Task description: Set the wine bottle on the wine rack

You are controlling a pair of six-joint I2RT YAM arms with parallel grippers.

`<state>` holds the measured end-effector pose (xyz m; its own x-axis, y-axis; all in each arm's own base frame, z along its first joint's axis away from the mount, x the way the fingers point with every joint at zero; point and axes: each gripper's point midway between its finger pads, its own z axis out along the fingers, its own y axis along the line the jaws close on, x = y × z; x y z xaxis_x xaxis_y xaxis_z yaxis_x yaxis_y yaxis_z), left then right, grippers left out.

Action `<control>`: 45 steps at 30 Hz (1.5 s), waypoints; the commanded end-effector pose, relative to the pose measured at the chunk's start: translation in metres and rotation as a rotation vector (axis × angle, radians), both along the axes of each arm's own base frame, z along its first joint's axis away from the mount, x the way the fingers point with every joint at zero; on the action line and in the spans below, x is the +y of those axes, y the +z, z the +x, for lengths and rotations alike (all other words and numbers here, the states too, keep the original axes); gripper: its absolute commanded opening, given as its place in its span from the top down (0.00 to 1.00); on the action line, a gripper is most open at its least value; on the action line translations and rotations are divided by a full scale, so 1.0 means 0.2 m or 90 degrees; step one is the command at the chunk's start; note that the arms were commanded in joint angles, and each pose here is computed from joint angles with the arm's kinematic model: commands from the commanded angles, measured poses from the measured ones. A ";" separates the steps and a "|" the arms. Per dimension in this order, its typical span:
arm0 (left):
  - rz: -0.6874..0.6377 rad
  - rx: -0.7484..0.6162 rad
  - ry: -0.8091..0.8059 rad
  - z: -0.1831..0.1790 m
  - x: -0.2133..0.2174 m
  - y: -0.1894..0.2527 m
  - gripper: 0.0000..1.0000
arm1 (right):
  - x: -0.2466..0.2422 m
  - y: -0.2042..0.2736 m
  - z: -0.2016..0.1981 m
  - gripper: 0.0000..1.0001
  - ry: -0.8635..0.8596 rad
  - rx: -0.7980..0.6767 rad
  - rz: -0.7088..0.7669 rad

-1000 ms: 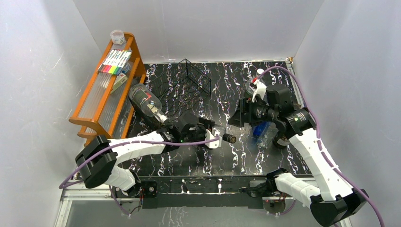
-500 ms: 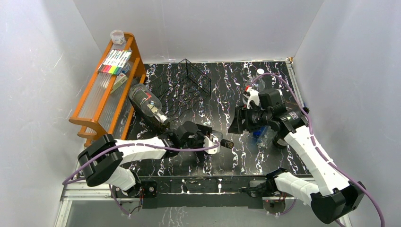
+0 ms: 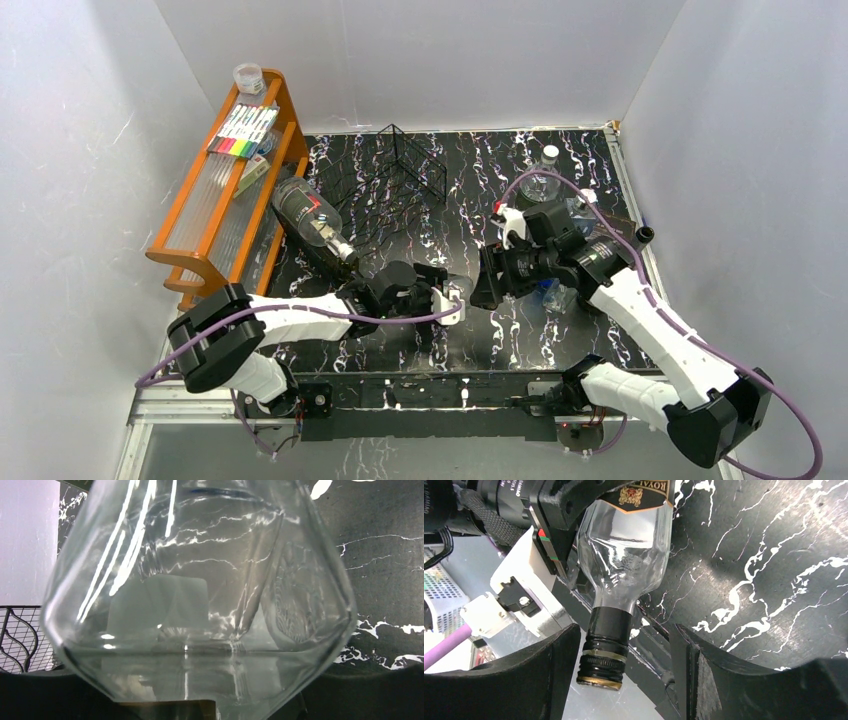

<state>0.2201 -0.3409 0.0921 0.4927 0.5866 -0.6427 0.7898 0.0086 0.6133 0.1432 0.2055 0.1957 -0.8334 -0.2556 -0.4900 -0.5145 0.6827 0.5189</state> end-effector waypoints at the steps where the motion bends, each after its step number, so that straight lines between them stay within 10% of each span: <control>1: -0.064 0.004 -0.008 -0.02 -0.07 0.08 0.78 | 0.04 -0.05 -0.04 0.26 0.033 0.019 -0.005; 45: -0.130 -0.071 -0.031 -0.14 -0.03 0.17 0.85 | 0.03 -0.28 -0.15 0.24 0.110 0.086 -0.097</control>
<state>0.1871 -0.3286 0.0598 0.5261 0.5716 -0.6296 0.7765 -0.0211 0.6297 0.1254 0.2131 0.1361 -0.8204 -0.4512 -0.3511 -0.5709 0.6800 0.4601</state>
